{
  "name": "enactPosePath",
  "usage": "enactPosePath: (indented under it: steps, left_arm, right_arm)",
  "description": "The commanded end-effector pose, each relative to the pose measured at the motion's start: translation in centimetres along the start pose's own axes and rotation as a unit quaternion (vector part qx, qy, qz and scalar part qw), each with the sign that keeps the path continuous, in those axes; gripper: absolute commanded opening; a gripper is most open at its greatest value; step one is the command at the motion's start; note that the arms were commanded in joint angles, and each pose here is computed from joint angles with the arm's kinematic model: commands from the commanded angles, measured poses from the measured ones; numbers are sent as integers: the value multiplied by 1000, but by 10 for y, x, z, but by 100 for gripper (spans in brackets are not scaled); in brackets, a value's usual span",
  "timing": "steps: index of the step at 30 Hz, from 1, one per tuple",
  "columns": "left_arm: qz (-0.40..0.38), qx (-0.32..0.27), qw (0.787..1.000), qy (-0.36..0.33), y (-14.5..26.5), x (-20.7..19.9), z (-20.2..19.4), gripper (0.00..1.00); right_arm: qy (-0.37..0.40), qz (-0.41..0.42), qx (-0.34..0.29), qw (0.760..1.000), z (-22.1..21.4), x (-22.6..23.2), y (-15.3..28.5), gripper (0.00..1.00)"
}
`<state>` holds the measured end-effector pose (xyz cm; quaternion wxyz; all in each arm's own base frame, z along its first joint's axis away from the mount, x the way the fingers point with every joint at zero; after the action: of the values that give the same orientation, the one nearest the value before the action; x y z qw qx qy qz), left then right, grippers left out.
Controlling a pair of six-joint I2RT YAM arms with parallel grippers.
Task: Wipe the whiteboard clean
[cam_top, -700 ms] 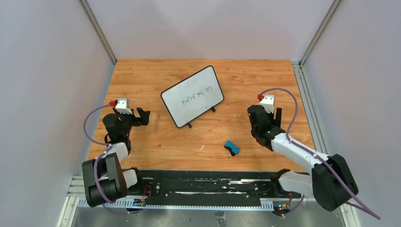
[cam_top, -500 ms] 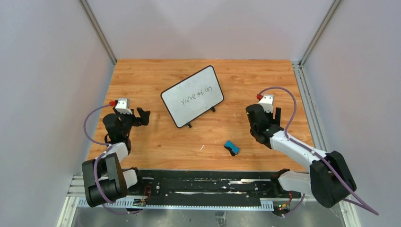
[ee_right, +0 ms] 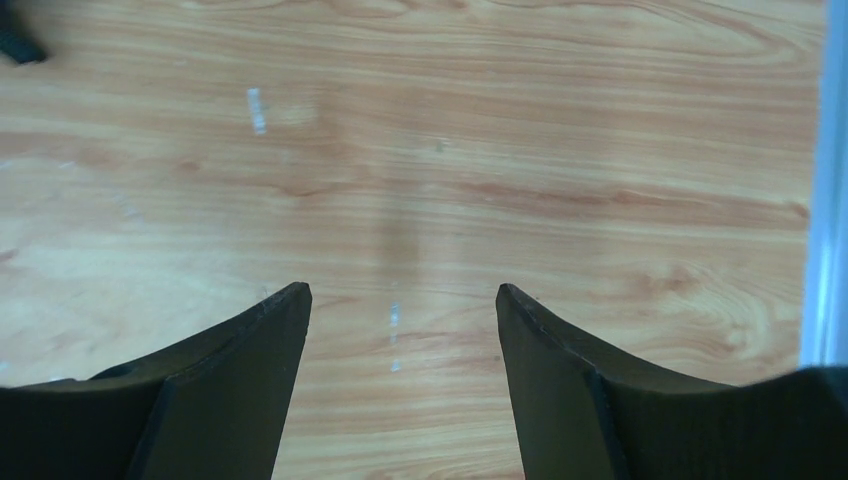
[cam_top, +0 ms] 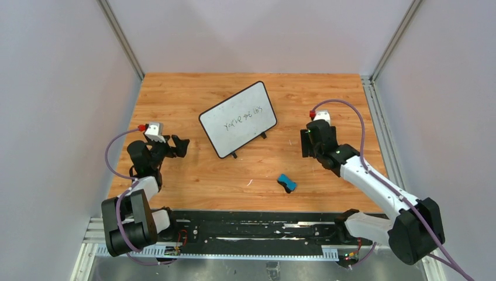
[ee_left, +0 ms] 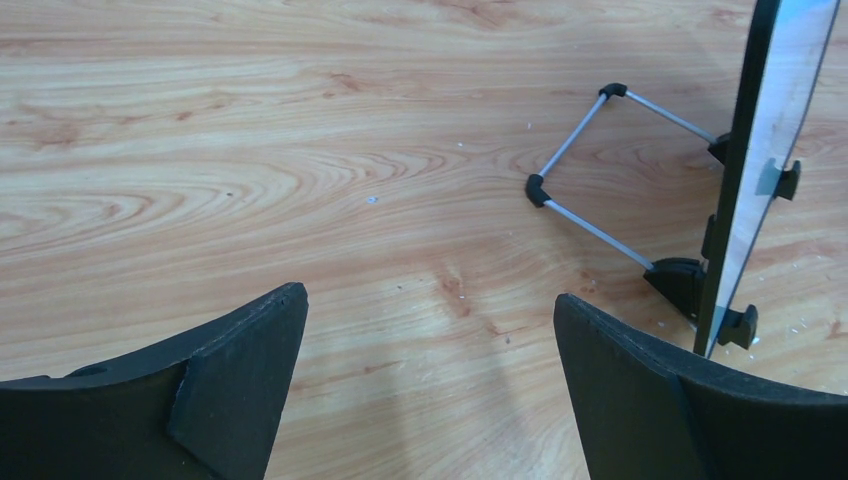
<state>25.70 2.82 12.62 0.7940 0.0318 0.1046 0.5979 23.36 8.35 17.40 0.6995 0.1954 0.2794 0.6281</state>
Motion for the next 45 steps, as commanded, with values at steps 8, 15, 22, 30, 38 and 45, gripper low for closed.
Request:
enactPosePath:
  steps: [8,15,22,30,38,45]
  left_arm:
    - [-59,2,998,-14,-2,-7,9,98]
    - [-88,6,996,-21,1,-13,9,98]
    - [-157,-9,988,-1,-1,-25,12,98]
    - [-196,-4,981,-2,2,-32,11,98]
    - [-195,-1,981,-8,4,-32,11,98]
    - [-191,0,981,-9,4,-32,11,98]
  right_arm:
    - [93,196,165,962,-16,34,52,74]
    - [123,289,215,925,-41,51,58,66]
    - [130,307,222,916,-46,62,60,70]
    - [124,335,243,902,-56,76,55,74]
    - [132,299,251,911,-61,80,38,73]
    - [148,280,278,907,-78,80,24,73]
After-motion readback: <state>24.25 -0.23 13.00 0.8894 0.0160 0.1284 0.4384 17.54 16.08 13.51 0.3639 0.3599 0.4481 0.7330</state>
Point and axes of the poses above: each gripper's point midway between its finger pads, its own y axis back along the fingers, its own x axis along the line the jaws close on, z = x × y, the point moved 8 cm from there along y, back along the fingers, and after that the axes turned 3 degrees about -y, right-handed, at the moved point
